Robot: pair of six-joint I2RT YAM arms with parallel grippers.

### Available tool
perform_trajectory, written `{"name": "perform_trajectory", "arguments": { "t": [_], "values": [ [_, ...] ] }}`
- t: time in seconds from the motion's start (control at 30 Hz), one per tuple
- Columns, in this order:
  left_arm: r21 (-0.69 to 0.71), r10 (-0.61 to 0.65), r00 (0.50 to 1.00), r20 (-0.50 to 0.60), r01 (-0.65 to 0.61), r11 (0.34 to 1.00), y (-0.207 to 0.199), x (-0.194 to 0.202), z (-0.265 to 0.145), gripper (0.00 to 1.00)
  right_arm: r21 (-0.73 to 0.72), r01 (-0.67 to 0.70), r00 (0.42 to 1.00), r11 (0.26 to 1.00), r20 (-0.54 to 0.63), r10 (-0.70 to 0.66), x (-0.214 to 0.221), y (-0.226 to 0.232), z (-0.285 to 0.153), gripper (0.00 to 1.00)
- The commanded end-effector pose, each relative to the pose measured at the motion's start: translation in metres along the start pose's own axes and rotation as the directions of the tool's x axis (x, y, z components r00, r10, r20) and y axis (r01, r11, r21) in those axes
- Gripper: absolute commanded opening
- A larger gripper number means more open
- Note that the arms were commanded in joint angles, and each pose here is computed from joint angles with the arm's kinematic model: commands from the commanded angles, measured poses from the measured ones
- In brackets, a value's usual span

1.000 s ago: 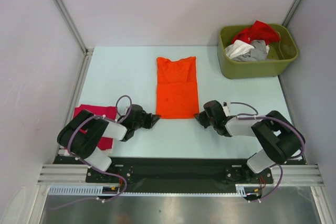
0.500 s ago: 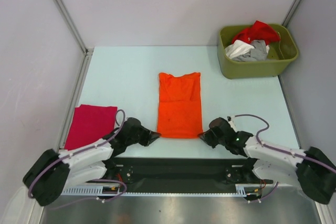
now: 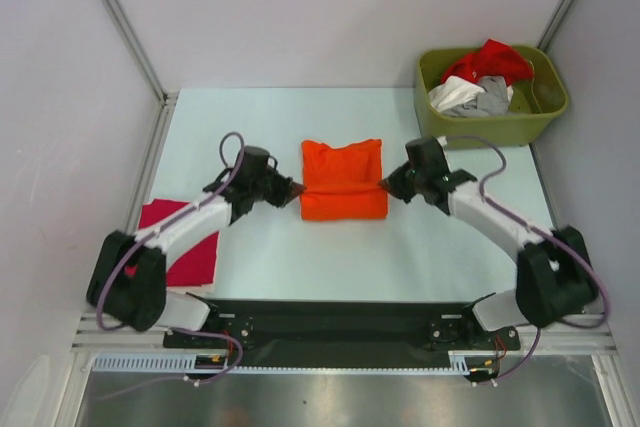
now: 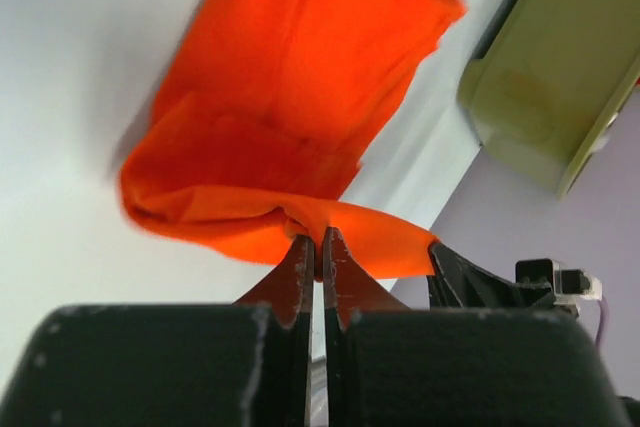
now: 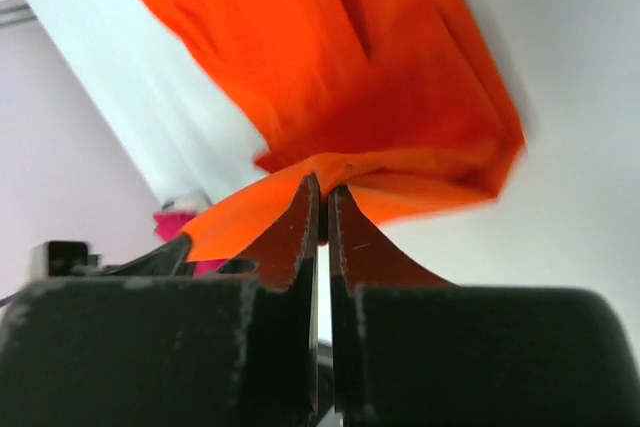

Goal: Fold and stack the t-shirts
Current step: Fold the tshirt

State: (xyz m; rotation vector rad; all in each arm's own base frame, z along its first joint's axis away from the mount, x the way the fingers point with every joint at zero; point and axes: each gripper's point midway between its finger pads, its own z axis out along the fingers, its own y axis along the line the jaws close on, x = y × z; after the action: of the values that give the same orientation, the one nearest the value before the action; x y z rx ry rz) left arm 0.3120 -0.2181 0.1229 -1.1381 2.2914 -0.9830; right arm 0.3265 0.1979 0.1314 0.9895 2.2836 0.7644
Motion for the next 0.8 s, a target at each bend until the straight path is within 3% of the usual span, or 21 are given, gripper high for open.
{"name": "perform_trajectory", "arguments": {
  "t": [0.0,0.07,0.1,0.17,0.2,0.33,0.57,0.77],
  "values": [
    [0.054,0.131,0.990,0.049,-0.134,0.990,-0.043,-0.048,0.023,0.00,-0.012,0.126,0.992,0.992,0.014,-0.126,-0.041,0.030,0.031,0.00],
    [0.121,0.161,0.985,0.063,-0.168,0.978,-0.077,-0.064,0.033,0.00,0.031,0.124,0.992,0.992,-0.023,-0.124,-0.051,0.029,0.062,0.00],
    [0.091,0.151,0.988,0.043,-0.155,0.984,-0.071,-0.073,0.048,0.00,-0.016,0.120,0.993,0.993,0.000,-0.120,-0.069,0.054,0.064,0.00],
    [0.128,0.163,0.985,0.048,-0.168,0.977,-0.094,-0.090,0.058,0.00,0.025,0.131,0.991,0.991,-0.026,-0.130,-0.078,0.051,0.089,0.00],
    [0.106,0.157,0.988,0.007,-0.157,0.982,-0.087,-0.090,0.075,0.00,-0.014,0.136,0.991,0.991,-0.002,-0.136,-0.093,0.076,0.088,0.00],
    [0.115,0.119,0.993,-0.009,-0.117,0.986,-0.099,-0.107,0.099,0.00,-0.007,0.107,0.994,0.994,-0.027,-0.107,-0.116,0.083,0.118,0.00],
    [0.162,0.135,0.991,0.005,-0.134,0.978,-0.127,-0.134,0.132,0.00,0.019,0.067,0.997,0.998,-0.046,-0.066,-0.127,0.079,0.149,0.00],
    [0.103,0.100,0.994,-0.040,-0.095,0.990,-0.110,-0.137,0.151,0.00,0.063,0.046,0.998,0.997,-0.048,-0.043,-0.127,0.063,0.163,0.00]
  ]
}}
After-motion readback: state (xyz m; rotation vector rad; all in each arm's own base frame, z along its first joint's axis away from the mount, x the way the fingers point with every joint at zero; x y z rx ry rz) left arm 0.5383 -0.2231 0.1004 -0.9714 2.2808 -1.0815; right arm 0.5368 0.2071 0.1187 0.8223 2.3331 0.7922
